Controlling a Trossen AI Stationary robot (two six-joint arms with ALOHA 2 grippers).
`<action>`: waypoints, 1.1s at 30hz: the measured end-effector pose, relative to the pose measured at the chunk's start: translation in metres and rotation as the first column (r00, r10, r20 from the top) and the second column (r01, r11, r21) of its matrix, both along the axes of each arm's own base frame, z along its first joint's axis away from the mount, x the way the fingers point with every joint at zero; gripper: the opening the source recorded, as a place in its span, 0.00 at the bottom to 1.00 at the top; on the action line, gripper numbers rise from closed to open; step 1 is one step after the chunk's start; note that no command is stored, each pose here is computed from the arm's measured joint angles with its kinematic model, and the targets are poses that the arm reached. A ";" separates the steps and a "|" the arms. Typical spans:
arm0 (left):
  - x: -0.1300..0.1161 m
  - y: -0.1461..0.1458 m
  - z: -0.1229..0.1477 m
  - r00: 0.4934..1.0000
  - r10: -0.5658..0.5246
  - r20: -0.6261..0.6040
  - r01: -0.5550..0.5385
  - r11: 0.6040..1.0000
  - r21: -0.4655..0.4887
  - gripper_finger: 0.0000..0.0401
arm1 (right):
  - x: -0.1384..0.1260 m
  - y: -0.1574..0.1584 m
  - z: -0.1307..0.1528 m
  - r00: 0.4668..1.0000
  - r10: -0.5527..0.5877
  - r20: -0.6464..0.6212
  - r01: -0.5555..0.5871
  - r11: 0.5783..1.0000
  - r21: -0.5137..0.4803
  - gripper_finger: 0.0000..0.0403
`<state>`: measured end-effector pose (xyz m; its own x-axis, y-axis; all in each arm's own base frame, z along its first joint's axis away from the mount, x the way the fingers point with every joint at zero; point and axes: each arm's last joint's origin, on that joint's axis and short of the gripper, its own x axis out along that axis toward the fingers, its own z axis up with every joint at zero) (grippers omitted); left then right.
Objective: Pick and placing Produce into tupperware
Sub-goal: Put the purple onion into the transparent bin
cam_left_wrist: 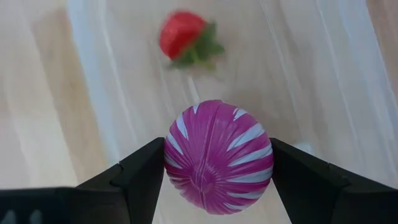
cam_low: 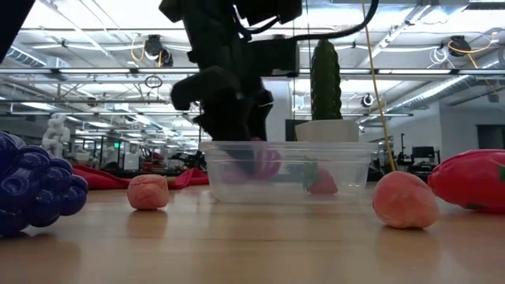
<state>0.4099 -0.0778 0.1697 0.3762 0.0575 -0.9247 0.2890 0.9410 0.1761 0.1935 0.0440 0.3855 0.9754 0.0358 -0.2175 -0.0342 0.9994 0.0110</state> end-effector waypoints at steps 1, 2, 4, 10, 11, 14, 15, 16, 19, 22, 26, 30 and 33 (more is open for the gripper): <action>0.000 0.000 0.000 1.000 0.003 -0.003 -0.003 1.000 -0.001 0.66 | 0.000 0.000 0.000 1.000 0.000 0.000 0.000 1.000 0.000 0.52; -0.001 0.000 -0.001 1.000 0.007 -0.010 -0.007 1.000 -0.001 0.66 | 0.000 0.000 0.000 1.000 0.000 0.000 0.000 1.000 0.000 0.52; -0.001 0.000 -0.001 1.000 0.007 -0.008 -0.007 1.000 -0.002 0.66 | 0.000 0.000 0.000 1.000 0.000 0.000 0.000 1.000 0.000 0.52; 0.000 0.000 -0.001 1.000 0.011 -0.004 -0.011 1.000 -0.004 0.66 | 0.000 0.000 0.000 1.000 0.000 0.002 0.000 1.000 0.000 0.52; 0.000 0.000 -0.001 1.000 0.016 -0.003 -0.016 1.000 -0.006 0.66 | 0.000 0.000 0.000 1.000 0.000 0.003 0.000 1.000 0.000 0.52; 0.000 0.000 -0.001 0.999 0.034 -0.003 -0.034 0.999 -0.013 0.66 | 0.000 0.000 0.000 1.000 0.000 0.003 0.000 1.000 0.001 0.52; 0.000 0.000 -0.001 0.999 0.035 -0.004 -0.035 0.999 -0.013 0.66 | 0.000 0.000 0.000 1.000 0.000 0.003 0.000 1.000 0.001 0.52; 0.000 0.000 -0.001 0.999 0.037 -0.004 -0.037 0.999 -0.014 0.66 | 0.000 0.000 0.000 1.000 0.000 0.003 0.000 1.000 0.000 0.52; 0.000 0.000 -0.001 0.998 0.055 -0.004 -0.055 0.998 -0.020 0.66 | 0.000 0.000 0.000 1.000 0.000 0.003 0.000 1.000 0.001 0.52; 0.000 0.000 -0.001 0.998 0.057 -0.004 -0.057 0.998 -0.021 0.66 | 0.000 0.000 0.000 1.000 -0.001 0.003 0.001 1.000 0.007 0.52; 0.000 0.000 -0.001 0.998 0.057 -0.004 -0.057 0.998 -0.021 0.66 | 0.000 0.000 0.000 1.000 -0.001 0.002 0.001 1.000 0.008 0.52; 0.000 0.000 -0.001 0.998 0.057 -0.003 -0.057 0.998 -0.022 0.66 | 0.000 0.000 0.000 1.000 -0.001 0.002 0.001 1.000 0.007 0.52; 0.000 -0.001 -0.001 0.998 0.056 -0.003 -0.056 0.998 -0.022 0.66 | 0.000 0.000 0.000 1.000 0.000 0.002 0.000 1.000 0.008 0.52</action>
<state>0.4094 -0.0784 0.1686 0.3710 0.0580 -0.9268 0.2364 0.9593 0.1546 0.1935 0.0441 0.3857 0.9758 0.0370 -0.2154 -0.0338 0.9993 0.0185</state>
